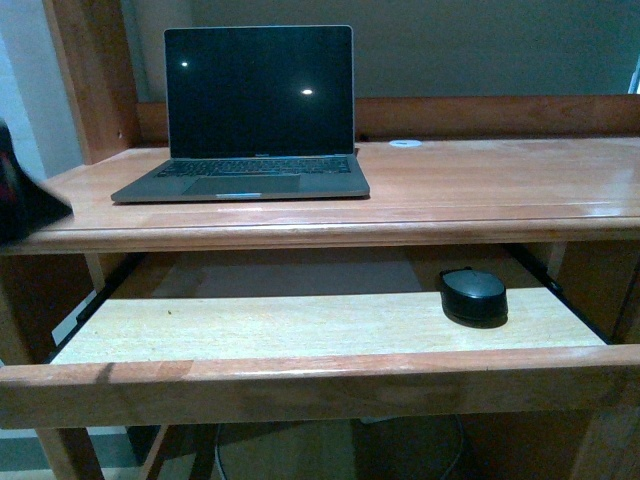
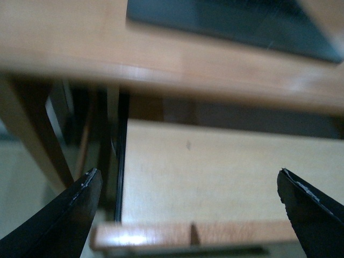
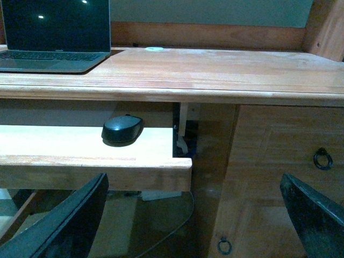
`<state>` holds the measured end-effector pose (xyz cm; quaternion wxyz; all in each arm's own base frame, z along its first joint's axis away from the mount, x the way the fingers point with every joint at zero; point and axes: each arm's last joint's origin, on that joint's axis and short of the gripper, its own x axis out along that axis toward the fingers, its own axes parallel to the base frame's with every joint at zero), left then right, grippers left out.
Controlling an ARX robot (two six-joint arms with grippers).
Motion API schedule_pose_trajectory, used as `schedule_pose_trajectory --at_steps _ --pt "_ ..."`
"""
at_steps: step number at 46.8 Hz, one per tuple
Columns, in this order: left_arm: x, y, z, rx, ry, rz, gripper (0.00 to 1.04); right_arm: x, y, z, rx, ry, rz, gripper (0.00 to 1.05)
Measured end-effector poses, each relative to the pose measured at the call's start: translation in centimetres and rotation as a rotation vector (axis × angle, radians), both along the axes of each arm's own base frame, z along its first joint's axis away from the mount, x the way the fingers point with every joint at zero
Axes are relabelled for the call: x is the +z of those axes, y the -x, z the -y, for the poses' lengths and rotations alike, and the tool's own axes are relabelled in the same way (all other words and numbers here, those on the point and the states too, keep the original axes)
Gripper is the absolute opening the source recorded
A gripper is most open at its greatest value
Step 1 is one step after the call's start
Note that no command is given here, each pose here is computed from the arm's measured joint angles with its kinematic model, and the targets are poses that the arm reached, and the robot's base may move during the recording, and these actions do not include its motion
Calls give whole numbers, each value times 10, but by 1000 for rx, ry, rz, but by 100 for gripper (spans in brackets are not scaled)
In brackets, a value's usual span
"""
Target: Place mouse
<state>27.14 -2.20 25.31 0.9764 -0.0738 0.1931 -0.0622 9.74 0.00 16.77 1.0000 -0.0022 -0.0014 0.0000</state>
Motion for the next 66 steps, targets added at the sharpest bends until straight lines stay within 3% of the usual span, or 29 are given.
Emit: schedule_pose_trajectory --at_steps 5,8,12,18,20,21,46,66 --pt "21 7 -2 73 -67 283 88 0 0 0 1 0 0 98" --pt "9 23 -6 123 -99 381 75 0 0 0 0 0 1 98" --pt "-35 44 -11 130 -132 338 51 0 0 0 0 0 0 98" --pt "-38 72 -23 144 -132 411 16 0 0 0 1 0 0 98" --pt "-48 80 -22 134 -132 393 4 0 0 0 1 0 0 98" --pt "-54 84 -22 131 -136 373 2 0 0 0 0 0 0 98" --pt "-88 139 -22 130 -136 371 2 0 0 0 0 0 0 98" --pt "-84 158 -22 132 -134 399 2 0 0 0 1 0 0 98"
